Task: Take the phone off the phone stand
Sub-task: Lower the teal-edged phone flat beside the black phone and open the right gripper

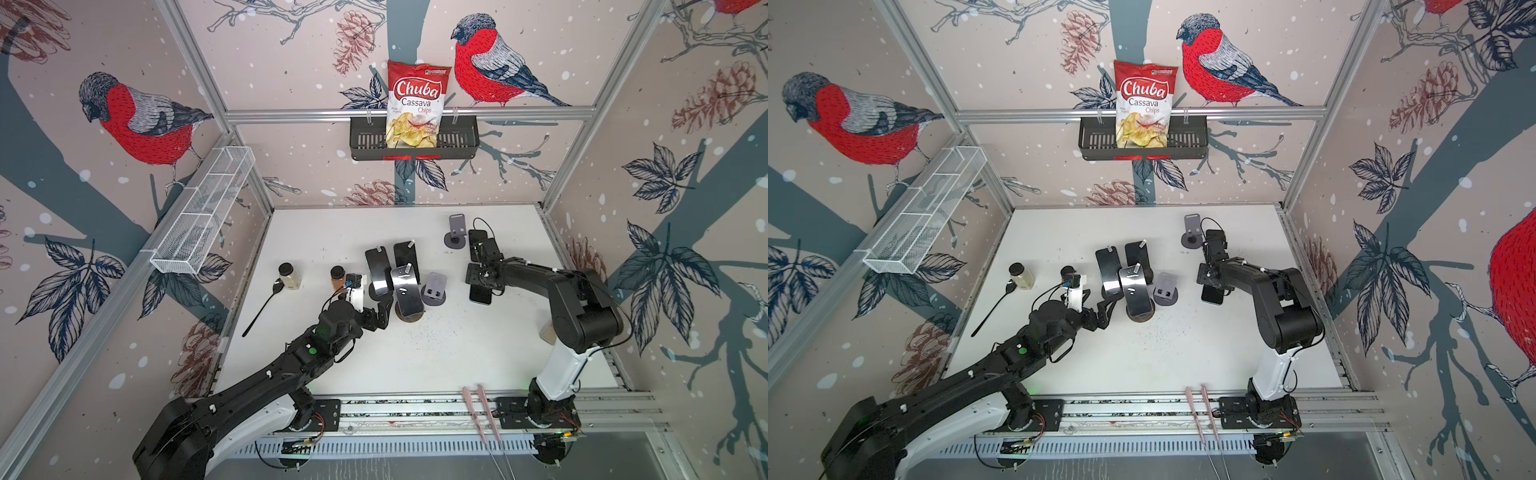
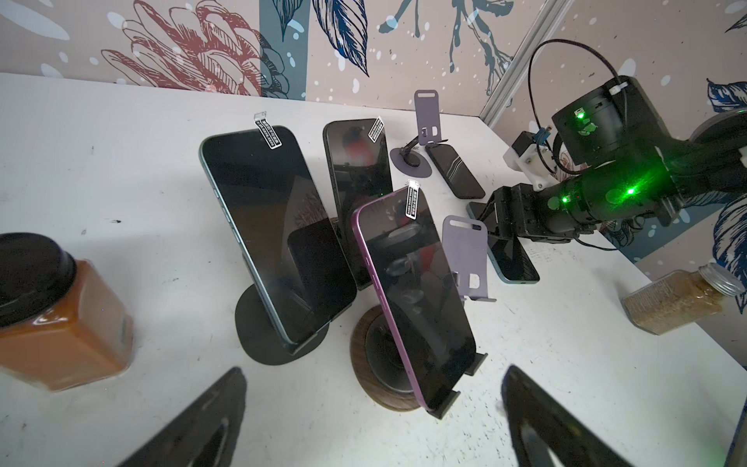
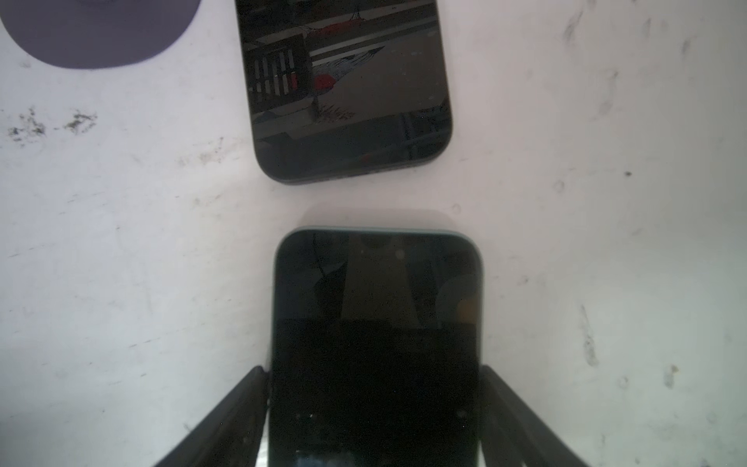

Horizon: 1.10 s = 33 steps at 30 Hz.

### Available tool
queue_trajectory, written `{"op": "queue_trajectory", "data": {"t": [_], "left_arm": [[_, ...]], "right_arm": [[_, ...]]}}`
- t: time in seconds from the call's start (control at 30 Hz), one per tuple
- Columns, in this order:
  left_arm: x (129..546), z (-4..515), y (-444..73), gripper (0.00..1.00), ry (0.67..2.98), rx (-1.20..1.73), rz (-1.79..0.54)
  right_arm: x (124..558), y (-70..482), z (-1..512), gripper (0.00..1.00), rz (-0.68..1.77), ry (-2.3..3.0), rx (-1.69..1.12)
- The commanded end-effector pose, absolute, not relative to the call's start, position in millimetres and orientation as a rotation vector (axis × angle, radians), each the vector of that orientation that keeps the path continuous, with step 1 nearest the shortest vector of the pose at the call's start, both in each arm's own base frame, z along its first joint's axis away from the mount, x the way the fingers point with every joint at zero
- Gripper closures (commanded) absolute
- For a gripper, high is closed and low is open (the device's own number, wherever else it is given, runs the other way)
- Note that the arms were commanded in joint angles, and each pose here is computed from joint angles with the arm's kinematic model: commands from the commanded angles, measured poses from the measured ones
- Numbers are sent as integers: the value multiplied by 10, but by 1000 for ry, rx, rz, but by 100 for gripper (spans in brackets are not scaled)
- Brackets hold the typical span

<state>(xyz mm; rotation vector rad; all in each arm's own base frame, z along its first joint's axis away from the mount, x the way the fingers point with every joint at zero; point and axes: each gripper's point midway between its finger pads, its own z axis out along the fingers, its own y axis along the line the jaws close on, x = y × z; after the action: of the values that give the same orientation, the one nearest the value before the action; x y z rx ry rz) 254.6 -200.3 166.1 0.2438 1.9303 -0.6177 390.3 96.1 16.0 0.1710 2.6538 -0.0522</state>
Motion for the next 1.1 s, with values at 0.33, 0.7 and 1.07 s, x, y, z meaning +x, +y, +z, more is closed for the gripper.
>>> {"op": "queue_trajectory", "data": {"t": [0.33,0.7,1.07], "left_arm": [[2549,1721,-2012,3,1907,242,-629],[2525,1745,-1954,3,1898,232,-618],[2543,1725,-1978,3,1909,235,-616]], "right_arm": [[3591,773,9,20,-302,2822,-53],[3594,653,1,19,-430,2823,-114],[3746,1056,312,17,-213,2732,-100]]}}
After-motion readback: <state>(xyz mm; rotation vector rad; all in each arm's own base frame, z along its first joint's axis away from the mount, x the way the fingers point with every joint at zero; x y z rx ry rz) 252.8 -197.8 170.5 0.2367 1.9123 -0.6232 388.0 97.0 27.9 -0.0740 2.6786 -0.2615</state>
